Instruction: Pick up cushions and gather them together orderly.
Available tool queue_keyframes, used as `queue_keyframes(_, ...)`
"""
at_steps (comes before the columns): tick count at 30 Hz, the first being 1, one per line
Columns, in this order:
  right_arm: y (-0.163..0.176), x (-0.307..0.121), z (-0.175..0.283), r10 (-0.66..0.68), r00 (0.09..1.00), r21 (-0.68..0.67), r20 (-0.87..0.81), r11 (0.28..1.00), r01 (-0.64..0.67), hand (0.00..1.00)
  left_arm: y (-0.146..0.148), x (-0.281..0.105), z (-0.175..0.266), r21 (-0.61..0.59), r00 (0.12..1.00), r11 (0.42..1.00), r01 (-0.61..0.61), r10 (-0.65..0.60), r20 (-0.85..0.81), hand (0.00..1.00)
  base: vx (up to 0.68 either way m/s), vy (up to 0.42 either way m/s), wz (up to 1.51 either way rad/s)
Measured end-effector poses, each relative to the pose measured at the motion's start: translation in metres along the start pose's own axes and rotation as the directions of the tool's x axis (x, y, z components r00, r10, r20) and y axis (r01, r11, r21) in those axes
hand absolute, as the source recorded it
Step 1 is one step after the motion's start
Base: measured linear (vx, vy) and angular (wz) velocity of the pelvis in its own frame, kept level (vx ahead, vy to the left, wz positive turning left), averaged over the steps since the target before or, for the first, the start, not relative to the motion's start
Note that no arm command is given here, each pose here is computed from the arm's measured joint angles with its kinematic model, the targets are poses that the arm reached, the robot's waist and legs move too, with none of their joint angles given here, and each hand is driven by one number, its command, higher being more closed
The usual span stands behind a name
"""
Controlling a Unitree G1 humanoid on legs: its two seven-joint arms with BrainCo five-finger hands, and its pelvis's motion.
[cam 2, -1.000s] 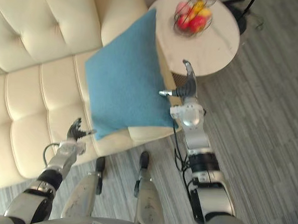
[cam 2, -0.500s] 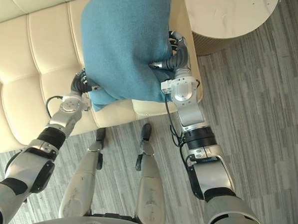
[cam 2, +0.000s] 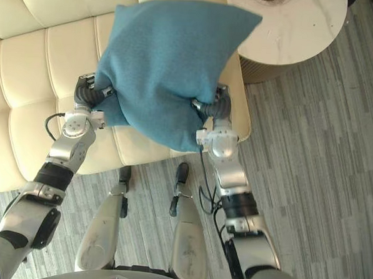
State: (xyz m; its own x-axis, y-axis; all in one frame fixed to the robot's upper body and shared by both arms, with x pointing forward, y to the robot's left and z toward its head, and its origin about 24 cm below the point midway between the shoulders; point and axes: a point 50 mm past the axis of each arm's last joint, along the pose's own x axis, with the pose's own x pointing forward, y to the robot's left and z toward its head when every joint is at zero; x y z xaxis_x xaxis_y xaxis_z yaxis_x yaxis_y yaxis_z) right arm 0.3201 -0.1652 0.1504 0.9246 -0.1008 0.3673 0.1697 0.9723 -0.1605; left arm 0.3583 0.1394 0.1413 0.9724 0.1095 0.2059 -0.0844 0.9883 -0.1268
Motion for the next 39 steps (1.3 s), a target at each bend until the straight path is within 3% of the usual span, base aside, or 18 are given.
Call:
queue_keyframes(6, -0.001, -0.033, -0.010, -0.042, 0.998, 0.084, -0.052, 0.995, 0.046, 1.00, -0.002, -0.037, -0.020, -0.097, 0.999, 0.995, -0.019, 0.015, -0.036, 1.00, 0.04, -0.007, 0.23)
queue_keyframes(11, 0.004, -0.073, -0.025, -0.036, 0.990, 0.140, -0.134, 0.989, 0.055, 1.00, 0.012, -0.085, -0.037, -0.080, 0.996, 0.995, -0.067, 0.062, -0.068, 1.00, 0.04, -0.018, 0.30)
queue_keyframes(20, 0.008, -0.112, -0.008, 0.033, 0.996, 0.193, -0.081, 0.981, -0.016, 1.00, 0.033, -0.148, -0.037, -0.061, 0.986, 0.986, -0.153, 0.148, -0.075, 1.00, 0.06, -0.018, 0.27)
queue_keyframes(31, 0.013, -0.112, -0.012, 0.051, 0.996, 0.119, -0.071, 0.992, -0.042, 1.00, 0.039, -0.169, -0.055, -0.052, 0.968, 0.978, -0.200, 0.189, -0.162, 1.00, -0.05, 0.052, 0.67)
queue_keyframes(39, 0.012, -0.113, -0.047, 0.019, 0.977, 0.052, -0.211, 0.999, -0.009, 1.00, 0.041, -0.177, -0.081, -0.035, 0.950, 0.985, -0.167, 0.151, -0.272, 1.00, 0.05, 0.168, 0.38)
